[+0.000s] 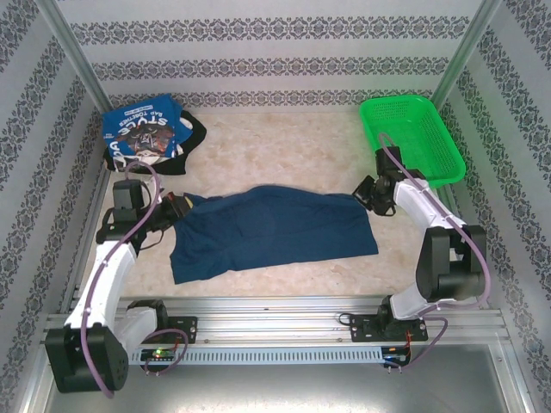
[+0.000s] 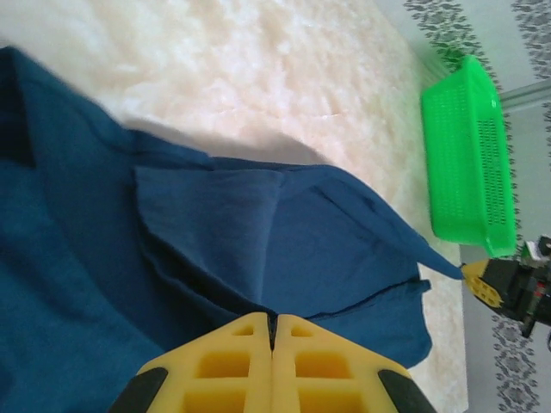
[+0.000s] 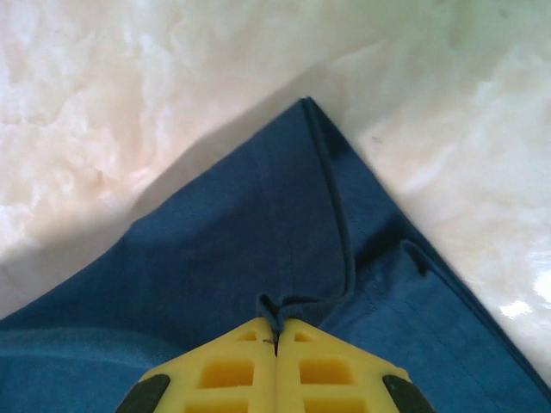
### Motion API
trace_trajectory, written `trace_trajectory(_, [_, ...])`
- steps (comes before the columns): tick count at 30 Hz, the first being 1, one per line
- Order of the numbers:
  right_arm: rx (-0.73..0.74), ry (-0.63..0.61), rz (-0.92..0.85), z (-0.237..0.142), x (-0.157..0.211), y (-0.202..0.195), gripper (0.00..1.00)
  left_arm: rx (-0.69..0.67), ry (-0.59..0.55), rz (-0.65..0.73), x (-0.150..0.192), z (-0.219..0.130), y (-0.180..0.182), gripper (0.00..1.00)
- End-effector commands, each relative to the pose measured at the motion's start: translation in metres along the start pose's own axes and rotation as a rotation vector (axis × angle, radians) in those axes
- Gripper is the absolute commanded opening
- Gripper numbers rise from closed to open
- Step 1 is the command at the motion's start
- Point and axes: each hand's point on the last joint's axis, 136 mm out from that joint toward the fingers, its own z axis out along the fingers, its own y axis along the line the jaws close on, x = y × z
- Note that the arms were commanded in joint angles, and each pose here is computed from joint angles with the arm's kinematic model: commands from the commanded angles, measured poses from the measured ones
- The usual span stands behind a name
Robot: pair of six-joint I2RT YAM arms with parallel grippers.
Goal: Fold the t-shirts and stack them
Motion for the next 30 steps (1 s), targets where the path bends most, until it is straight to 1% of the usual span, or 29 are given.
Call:
trace_trajectory(1, [0.066,-0.008,0.023,-0.005,0.007,-0.025,0.00,-0.161,0.000,-0.087,0.020,-0.011,0.032,0.00])
trace_trajectory(6, [0.123,-0.011,0.052,-0.006,0.010,-0.046,0.00,-0.281,-0.005,-0.171,0.043,-0.022,0.061,0.00])
trace_trajectory(9, [0.125,-0.006,0.060,-0.001,0.009,-0.050,0.00,-0.342,0.021,-0.209,0.056,-0.021,0.078,0.00])
trace_trajectory(12, [0.137,0.013,0.045,0.007,0.008,-0.051,0.00,-0.337,0.047,-0.236,0.066,-0.014,0.084,0.00])
trace_trajectory(19, [0.155,0.058,0.051,0.024,0.017,-0.058,0.00,-0.349,0.048,-0.237,0.074,-0.008,0.096,0.00])
trace_trajectory(26, [0.179,0.063,0.048,0.029,0.020,-0.065,0.00,-0.314,0.071,-0.248,0.084,-0.002,0.095,0.00])
trace_trajectory(30, [0.179,0.066,0.045,0.030,0.020,-0.064,0.00,-0.284,0.074,-0.242,0.085,-0.006,0.085,0.00])
